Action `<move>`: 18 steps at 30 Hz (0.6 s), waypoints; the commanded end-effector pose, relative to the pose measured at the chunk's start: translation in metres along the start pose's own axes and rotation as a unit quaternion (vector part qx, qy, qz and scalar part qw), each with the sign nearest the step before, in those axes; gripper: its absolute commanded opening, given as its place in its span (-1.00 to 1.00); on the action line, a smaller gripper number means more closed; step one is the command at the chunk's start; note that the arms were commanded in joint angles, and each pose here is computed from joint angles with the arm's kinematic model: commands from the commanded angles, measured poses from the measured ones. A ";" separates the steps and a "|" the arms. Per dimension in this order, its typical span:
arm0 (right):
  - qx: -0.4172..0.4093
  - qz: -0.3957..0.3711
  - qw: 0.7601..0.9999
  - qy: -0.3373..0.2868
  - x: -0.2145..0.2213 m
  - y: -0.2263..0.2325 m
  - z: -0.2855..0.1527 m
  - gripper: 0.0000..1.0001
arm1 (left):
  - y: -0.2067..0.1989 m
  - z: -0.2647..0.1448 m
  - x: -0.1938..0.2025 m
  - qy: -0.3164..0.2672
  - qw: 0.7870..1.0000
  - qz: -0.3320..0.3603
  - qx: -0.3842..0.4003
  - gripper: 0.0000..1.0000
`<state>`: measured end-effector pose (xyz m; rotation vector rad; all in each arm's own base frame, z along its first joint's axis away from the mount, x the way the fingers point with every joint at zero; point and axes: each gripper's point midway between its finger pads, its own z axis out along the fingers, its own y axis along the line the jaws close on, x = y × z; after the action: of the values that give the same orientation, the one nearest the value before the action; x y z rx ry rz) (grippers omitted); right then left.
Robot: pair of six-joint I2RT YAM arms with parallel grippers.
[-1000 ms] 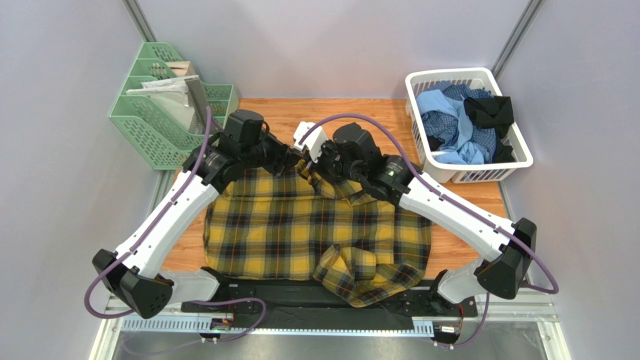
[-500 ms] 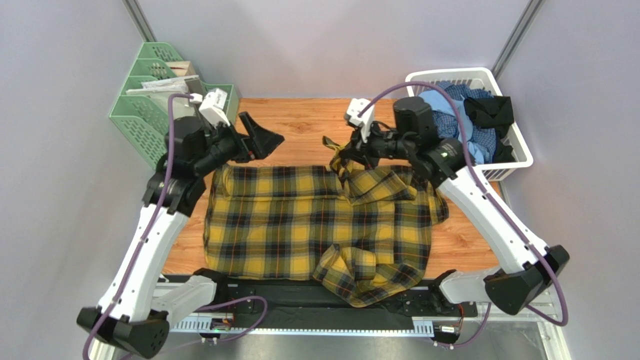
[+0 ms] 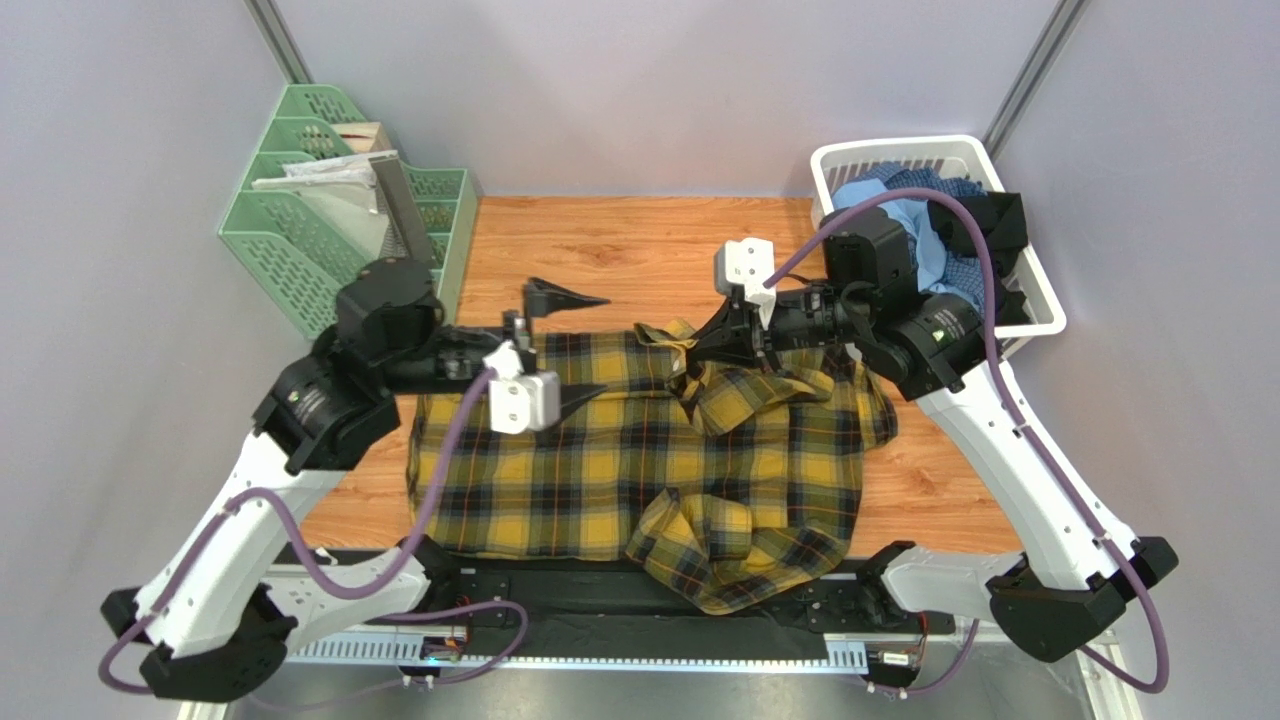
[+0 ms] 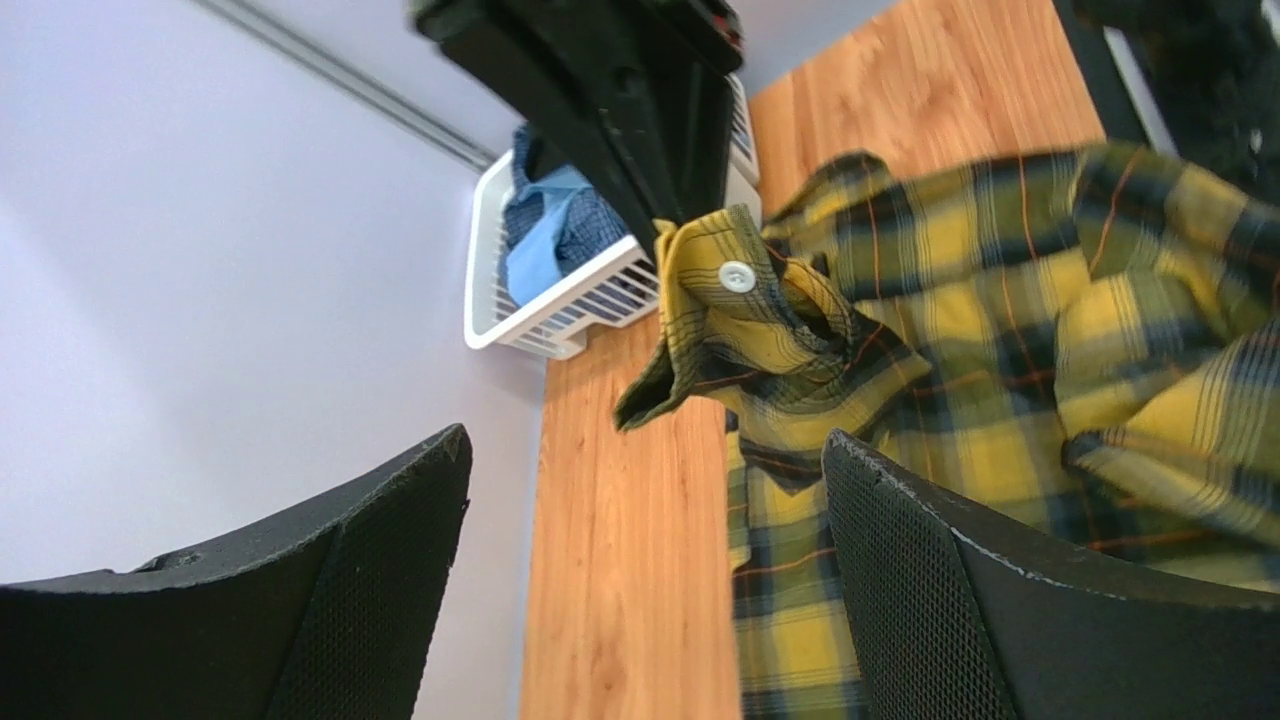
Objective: Fold and stack the long sleeve shirts
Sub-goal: Fold the shirt
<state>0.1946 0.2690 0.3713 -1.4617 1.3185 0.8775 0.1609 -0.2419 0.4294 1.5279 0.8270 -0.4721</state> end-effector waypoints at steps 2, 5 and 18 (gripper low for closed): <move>-0.038 -0.047 0.998 -0.012 -0.017 0.022 -0.003 -1.00 | -0.005 0.028 0.014 0.050 0.991 0.121 0.040 0.79; -0.045 -0.065 0.997 -0.006 -0.016 0.033 -0.005 -1.00 | -0.007 0.042 0.015 0.059 0.989 0.130 0.050 0.78; -0.045 -0.097 0.994 -0.006 -0.018 0.066 -0.020 -0.99 | -0.073 0.078 0.011 0.064 0.983 0.091 0.149 -0.82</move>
<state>0.1419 0.2667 0.3739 -1.6157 1.1818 0.8672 0.1360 -0.3197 0.3639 1.8839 0.6856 -0.3669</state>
